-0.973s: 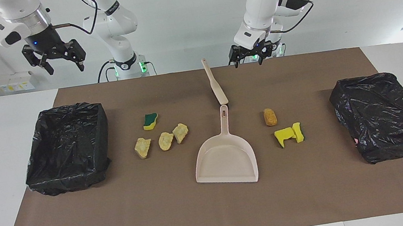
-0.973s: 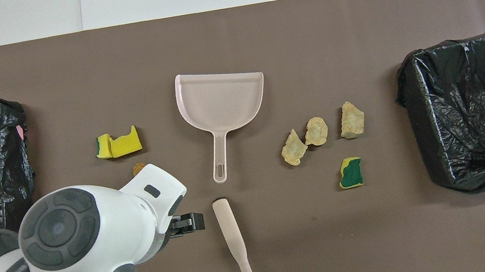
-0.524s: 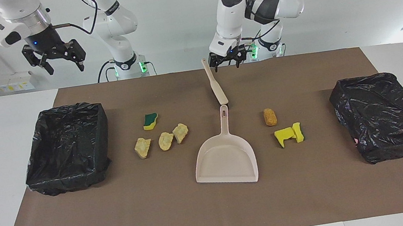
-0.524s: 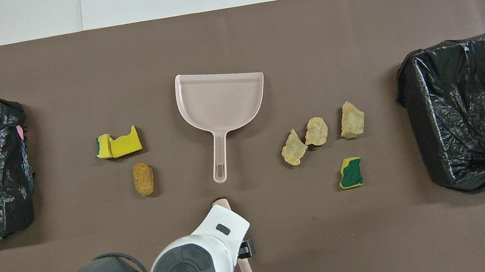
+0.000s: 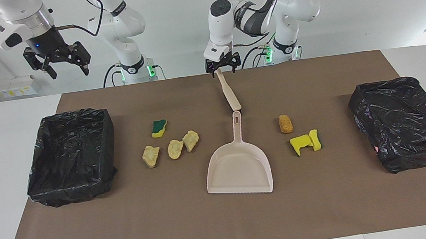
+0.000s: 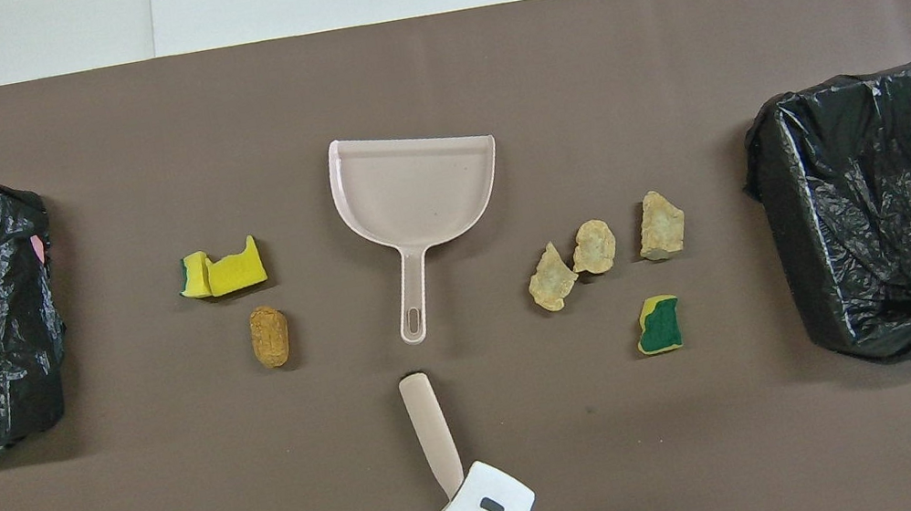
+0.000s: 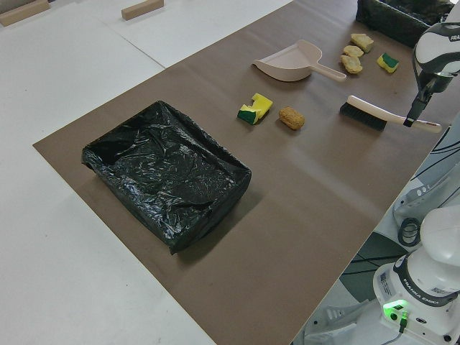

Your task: Sweep and dump trash in bin

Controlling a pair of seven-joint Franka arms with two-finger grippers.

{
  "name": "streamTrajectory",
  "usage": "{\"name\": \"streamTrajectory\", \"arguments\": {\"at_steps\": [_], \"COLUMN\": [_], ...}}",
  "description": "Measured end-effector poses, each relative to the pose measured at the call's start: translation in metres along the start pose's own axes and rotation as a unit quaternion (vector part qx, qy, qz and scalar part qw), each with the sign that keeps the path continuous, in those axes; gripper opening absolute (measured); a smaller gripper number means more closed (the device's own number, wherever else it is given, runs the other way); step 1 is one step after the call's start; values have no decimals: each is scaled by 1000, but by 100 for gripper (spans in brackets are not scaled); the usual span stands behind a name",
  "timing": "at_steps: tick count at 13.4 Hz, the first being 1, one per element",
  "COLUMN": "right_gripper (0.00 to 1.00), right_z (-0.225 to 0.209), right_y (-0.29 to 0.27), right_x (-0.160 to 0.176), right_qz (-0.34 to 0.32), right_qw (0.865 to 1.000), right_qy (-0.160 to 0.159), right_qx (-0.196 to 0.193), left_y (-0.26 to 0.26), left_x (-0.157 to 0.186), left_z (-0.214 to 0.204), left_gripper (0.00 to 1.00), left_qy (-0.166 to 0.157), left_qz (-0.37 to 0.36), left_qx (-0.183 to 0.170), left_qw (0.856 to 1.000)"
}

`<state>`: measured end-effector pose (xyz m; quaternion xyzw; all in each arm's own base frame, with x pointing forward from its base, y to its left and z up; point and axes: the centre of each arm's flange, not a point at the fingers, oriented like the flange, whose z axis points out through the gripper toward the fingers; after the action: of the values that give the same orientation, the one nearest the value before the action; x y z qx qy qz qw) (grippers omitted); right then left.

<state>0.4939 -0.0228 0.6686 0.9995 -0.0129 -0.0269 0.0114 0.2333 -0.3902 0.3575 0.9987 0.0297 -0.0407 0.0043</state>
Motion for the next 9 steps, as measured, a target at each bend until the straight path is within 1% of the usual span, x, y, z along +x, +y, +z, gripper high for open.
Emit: {"name": "streamTrajectory", "arguments": {"at_steps": [6,9], "right_gripper": [100,100], "right_z": [0,0], "right_y": [0,0], "right_x": [-1,-1], "right_qz": [0,0], "right_qw": [1000,1000], "right_qy": [-2,-2], "right_qx": [0,0], "left_y": [4,4], "left_x": [1,0], "left_z": [16,22], "left_gripper": [100,96], "left_qy": [0,-4], "left_qz": [-2,-2], "left_qx": [0,5], "left_qw": [1000,1000]}}
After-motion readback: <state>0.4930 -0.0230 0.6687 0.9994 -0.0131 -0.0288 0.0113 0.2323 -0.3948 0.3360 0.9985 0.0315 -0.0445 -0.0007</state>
